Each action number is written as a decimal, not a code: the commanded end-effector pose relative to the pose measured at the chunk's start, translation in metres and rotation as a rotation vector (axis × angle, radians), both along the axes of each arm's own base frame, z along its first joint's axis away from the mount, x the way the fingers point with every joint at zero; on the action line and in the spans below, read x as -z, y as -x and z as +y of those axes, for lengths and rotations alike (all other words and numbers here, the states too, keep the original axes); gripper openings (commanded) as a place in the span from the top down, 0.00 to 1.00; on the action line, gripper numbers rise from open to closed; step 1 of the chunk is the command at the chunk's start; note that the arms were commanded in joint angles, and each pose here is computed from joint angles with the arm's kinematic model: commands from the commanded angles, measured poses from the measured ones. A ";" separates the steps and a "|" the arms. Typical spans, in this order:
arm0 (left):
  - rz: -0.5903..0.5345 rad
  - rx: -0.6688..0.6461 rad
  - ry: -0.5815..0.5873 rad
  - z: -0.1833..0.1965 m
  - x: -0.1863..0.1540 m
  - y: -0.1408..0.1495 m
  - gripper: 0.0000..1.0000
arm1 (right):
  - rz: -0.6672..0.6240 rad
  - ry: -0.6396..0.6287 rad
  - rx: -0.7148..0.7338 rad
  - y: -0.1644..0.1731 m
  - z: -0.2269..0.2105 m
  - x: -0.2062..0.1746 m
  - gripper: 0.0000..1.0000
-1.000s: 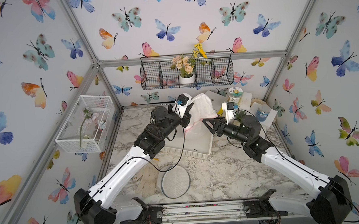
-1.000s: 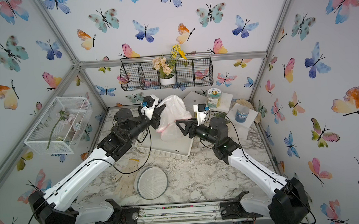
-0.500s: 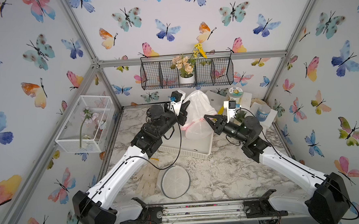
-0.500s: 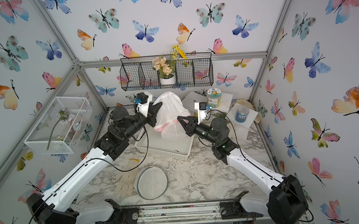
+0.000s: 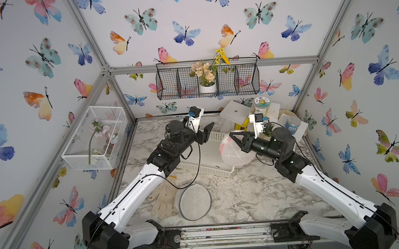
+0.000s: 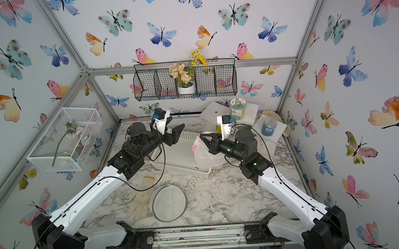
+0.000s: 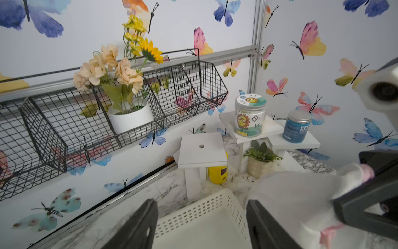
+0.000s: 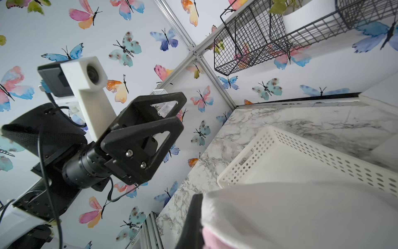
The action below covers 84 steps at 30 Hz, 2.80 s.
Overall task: Turn the laundry bag inside out
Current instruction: Zip the zipper on the laundry bag.
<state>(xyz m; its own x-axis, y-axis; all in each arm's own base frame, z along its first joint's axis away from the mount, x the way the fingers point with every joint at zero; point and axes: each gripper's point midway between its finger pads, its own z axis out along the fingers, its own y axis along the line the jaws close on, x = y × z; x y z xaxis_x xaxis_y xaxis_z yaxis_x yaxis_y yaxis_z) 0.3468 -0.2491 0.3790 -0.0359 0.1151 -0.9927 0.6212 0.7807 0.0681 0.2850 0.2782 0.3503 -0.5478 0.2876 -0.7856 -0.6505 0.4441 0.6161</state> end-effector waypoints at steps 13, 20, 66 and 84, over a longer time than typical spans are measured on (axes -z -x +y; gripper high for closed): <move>0.001 0.558 -0.114 -0.038 0.039 0.098 0.31 | 0.004 0.042 -0.143 0.014 0.016 -0.002 0.98; 0.074 0.655 -0.119 -0.048 0.054 0.104 0.33 | -0.025 0.014 -0.275 0.028 0.029 -0.008 0.98; 0.249 0.511 -0.065 -0.043 0.074 0.075 1.00 | 0.003 0.371 0.233 -0.018 -0.046 0.035 0.42; 0.285 0.547 -0.038 -0.051 0.063 0.075 1.00 | -0.689 0.481 -0.172 0.038 0.013 0.029 0.80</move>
<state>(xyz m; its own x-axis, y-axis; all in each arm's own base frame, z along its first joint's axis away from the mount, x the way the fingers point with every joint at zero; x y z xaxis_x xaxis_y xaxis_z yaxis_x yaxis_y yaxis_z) 0.2754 -0.2977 0.3054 -0.2321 0.2397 -0.9427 0.9173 0.3764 -0.1301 0.2505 0.2753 0.3076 -0.0626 -0.2144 -0.9747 -0.8708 0.4889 -0.0516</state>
